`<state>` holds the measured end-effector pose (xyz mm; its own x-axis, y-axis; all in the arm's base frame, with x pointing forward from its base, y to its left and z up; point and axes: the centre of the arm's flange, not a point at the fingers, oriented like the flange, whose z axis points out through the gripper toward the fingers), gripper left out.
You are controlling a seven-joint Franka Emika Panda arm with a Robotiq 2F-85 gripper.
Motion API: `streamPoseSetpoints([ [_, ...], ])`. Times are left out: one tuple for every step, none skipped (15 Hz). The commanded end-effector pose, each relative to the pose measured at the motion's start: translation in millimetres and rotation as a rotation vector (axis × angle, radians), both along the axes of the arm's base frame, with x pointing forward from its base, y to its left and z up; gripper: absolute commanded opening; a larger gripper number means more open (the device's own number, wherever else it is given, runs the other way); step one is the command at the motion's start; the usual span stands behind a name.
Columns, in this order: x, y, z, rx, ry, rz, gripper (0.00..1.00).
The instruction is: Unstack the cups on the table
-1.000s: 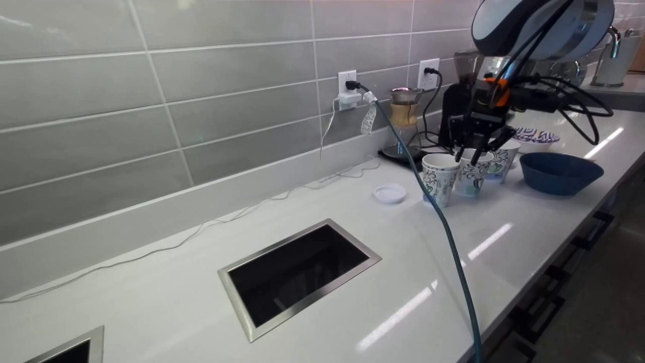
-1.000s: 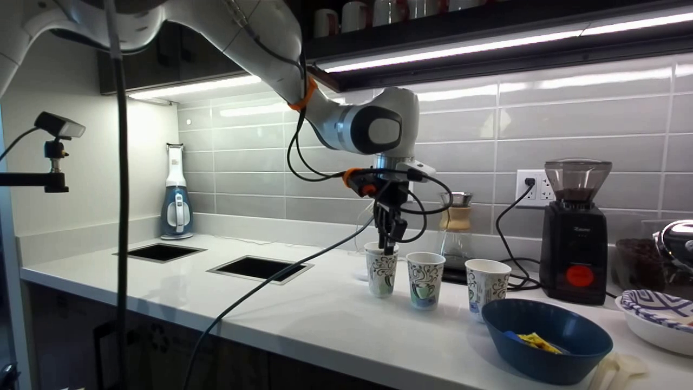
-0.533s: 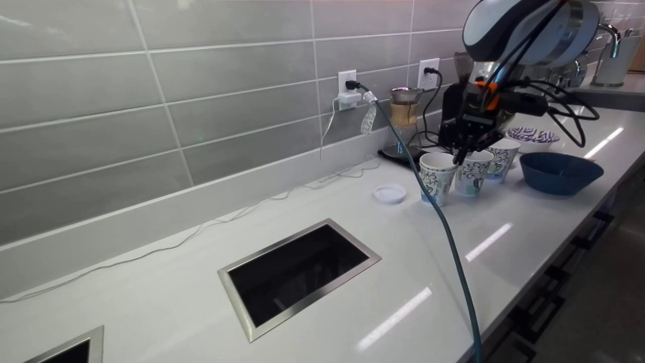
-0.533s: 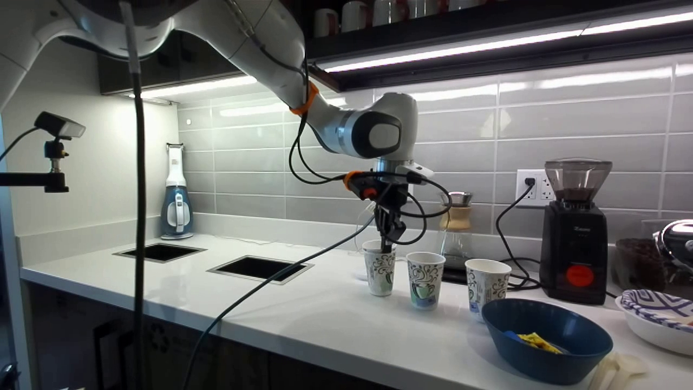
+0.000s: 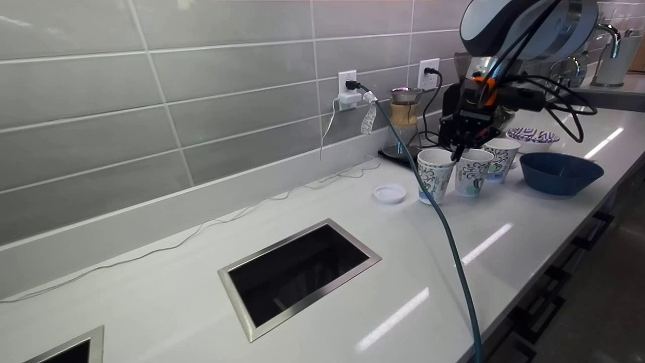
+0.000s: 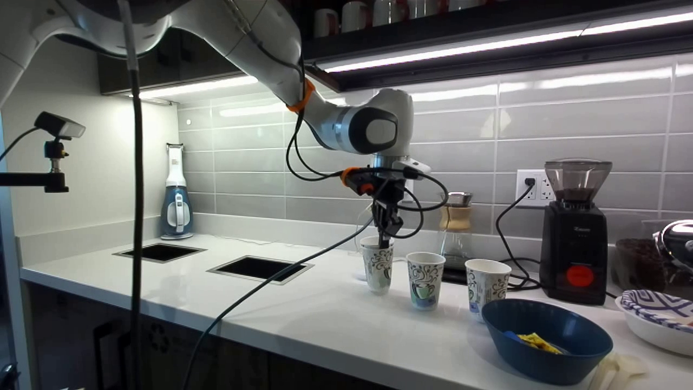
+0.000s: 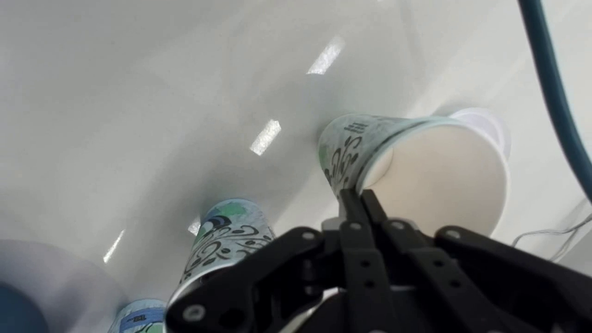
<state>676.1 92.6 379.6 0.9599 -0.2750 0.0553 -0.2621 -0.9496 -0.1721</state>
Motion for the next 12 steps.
streamPoseSetpoints([
  [-24, 9, 39, -0.035, 0.0, -0.022, 0.01],
  [-29, 8, 48, -0.029, 0.026, -0.024, 0.01],
  [-35, 9, 58, -0.008, 0.044, 0.003, 0.01],
  [-38, 7, 65, 0.004, 0.059, 0.006, 0.01],
  [-37, 0, 69, -0.059, 0.015, -0.065, 0.01],
  [-42, 0, 77, 0.011, 0.082, -0.019, 0.01],
  [-42, -5, 81, -0.024, 0.053, -0.04, 0.01],
  [-43, -9, 84, -0.04, 0.047, -0.05, 0.01],
  [-46, -10, 89, 0.008, 0.079, 0.029, 0.01],
  [-41, -22, 87, -0.137, -0.004, -0.09, 0.01],
  [-46, -20, 89, -0.043, 0.094, 0.02, 0.01],
  [-44, -28, 84, -0.164, 0.046, -0.048, 0.01],
])
